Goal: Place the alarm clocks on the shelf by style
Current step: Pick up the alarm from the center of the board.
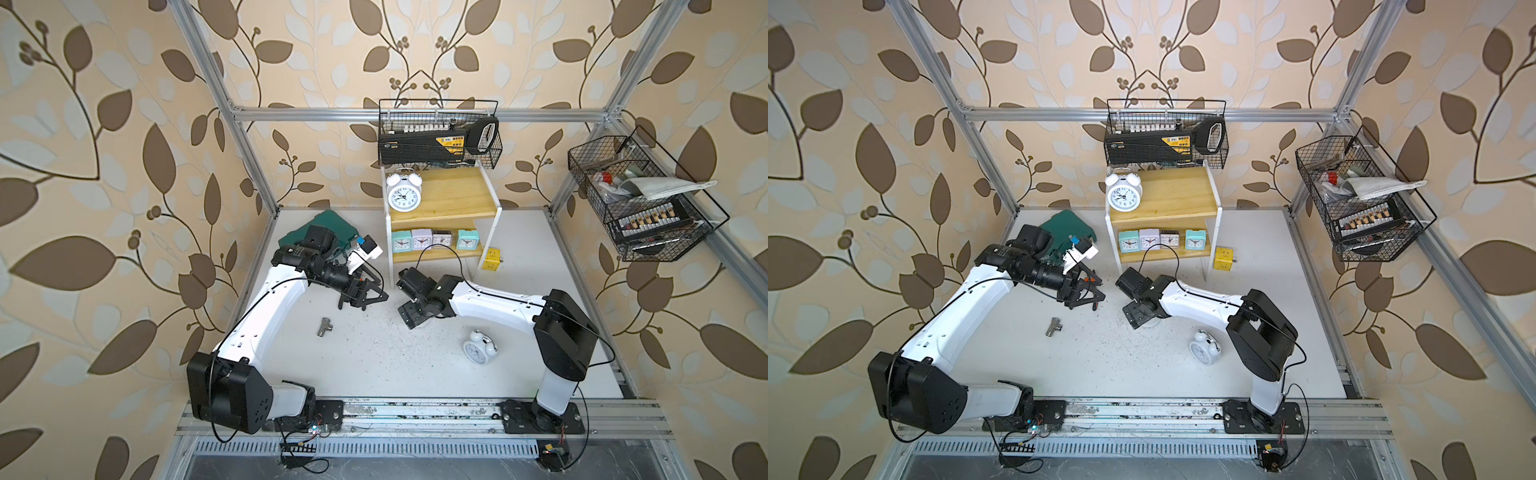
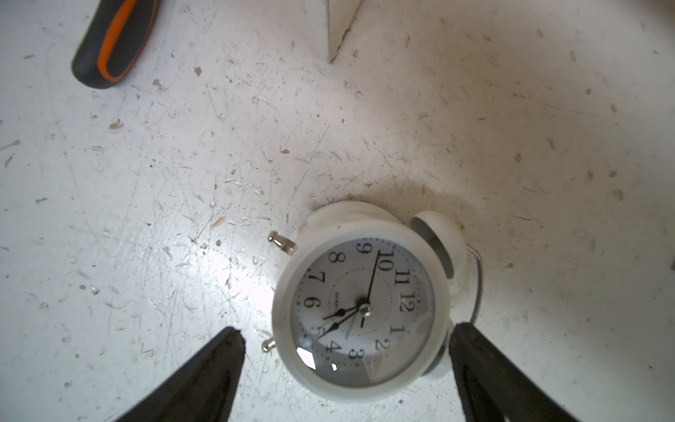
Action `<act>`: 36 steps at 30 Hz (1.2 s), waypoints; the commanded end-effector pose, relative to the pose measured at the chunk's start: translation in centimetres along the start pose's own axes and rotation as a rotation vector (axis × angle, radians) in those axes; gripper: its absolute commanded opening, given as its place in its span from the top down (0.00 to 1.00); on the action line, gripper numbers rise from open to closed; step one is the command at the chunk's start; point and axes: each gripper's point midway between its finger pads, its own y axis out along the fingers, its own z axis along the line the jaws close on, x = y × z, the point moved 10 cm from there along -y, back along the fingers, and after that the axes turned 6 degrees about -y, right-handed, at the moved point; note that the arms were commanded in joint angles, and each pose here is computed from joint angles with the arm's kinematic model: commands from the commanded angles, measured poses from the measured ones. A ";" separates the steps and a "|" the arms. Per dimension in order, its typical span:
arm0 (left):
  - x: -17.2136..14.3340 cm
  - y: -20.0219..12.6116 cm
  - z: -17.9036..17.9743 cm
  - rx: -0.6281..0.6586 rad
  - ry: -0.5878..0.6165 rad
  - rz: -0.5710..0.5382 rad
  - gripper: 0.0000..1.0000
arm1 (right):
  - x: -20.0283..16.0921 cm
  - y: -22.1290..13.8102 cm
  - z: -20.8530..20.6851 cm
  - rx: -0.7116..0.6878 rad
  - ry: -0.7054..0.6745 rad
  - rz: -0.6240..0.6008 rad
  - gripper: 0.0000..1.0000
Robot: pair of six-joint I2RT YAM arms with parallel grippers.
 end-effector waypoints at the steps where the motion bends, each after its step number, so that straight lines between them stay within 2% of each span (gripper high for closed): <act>1: 0.0 -0.4 -0.2 0.010 0.006 -0.017 0.24 | -0.2 1.1 -0.5 -0.022 0.013 0.022 0.07; 9: 0.0 -0.4 -0.1 0.013 0.005 -0.017 0.23 | -0.3 3.1 -0.8 -0.005 0.029 0.048 0.05; 19: 0.0 -0.4 0.1 0.020 -0.002 -0.017 0.23 | -0.6 4.3 -0.6 0.007 0.020 0.074 0.15; 23: 0.1 -0.4 0.2 0.029 -0.015 -0.018 0.23 | -0.7 3.8 -0.7 0.007 0.011 0.061 0.24; 28: 0.4 -0.5 0.5 0.050 -0.056 -0.021 0.22 | -0.6 1.3 -1.3 0.010 -0.009 -0.036 0.30; 36: 1.5 -0.5 1.1 0.076 -0.177 -0.033 0.19 | -1.2 -3.9 -2.0 0.048 -0.075 -0.261 0.37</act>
